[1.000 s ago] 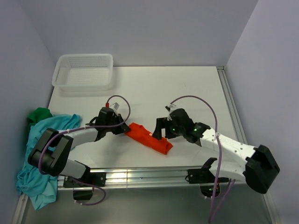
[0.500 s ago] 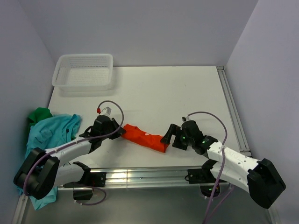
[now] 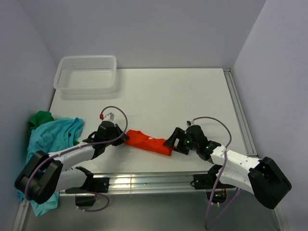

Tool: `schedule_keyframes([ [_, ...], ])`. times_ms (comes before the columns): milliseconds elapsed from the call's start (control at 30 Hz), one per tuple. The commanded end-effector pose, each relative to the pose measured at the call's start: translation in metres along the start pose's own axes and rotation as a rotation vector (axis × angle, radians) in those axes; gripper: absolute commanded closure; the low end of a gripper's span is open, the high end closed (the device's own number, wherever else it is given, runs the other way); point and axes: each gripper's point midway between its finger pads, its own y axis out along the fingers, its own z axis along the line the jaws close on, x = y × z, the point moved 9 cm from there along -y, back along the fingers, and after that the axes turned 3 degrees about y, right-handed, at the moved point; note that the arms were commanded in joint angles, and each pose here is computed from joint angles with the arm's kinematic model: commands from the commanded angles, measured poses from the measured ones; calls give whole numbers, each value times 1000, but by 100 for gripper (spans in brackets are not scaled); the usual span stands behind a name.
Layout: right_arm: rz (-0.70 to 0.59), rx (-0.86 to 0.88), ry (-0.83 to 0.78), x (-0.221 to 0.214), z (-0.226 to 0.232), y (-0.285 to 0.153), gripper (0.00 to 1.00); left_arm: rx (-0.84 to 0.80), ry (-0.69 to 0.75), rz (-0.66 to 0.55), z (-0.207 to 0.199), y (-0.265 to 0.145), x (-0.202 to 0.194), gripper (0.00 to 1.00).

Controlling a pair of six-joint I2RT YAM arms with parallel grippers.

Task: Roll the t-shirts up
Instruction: Place the rolled tshirt into the container

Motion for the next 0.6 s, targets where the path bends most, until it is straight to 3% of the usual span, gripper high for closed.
schedule_keyframes([
  [0, -43, 25, 6, 2, 2, 3, 15, -2, 2, -17, -5, 2, 4, 100],
  [300, -23, -6, 16, -6, -3, 11, 15, 10, 9, -32, -9, 1, 6, 100],
  [400, -34, -14, 23, -7, -5, 13, 20, 15, 13, -34, -10, 0, 6, 100],
  [500, -59, -19, 21, -5, -6, 13, 33, 19, 16, -35, -10, 0, 7, 100],
  [533, -64, -17, 20, -5, -5, 13, 46, 20, 16, -33, -11, 1, 7, 100],
  [567, -71, -10, 16, -4, -4, 13, 54, 19, 17, -33, -11, 1, 7, 100],
])
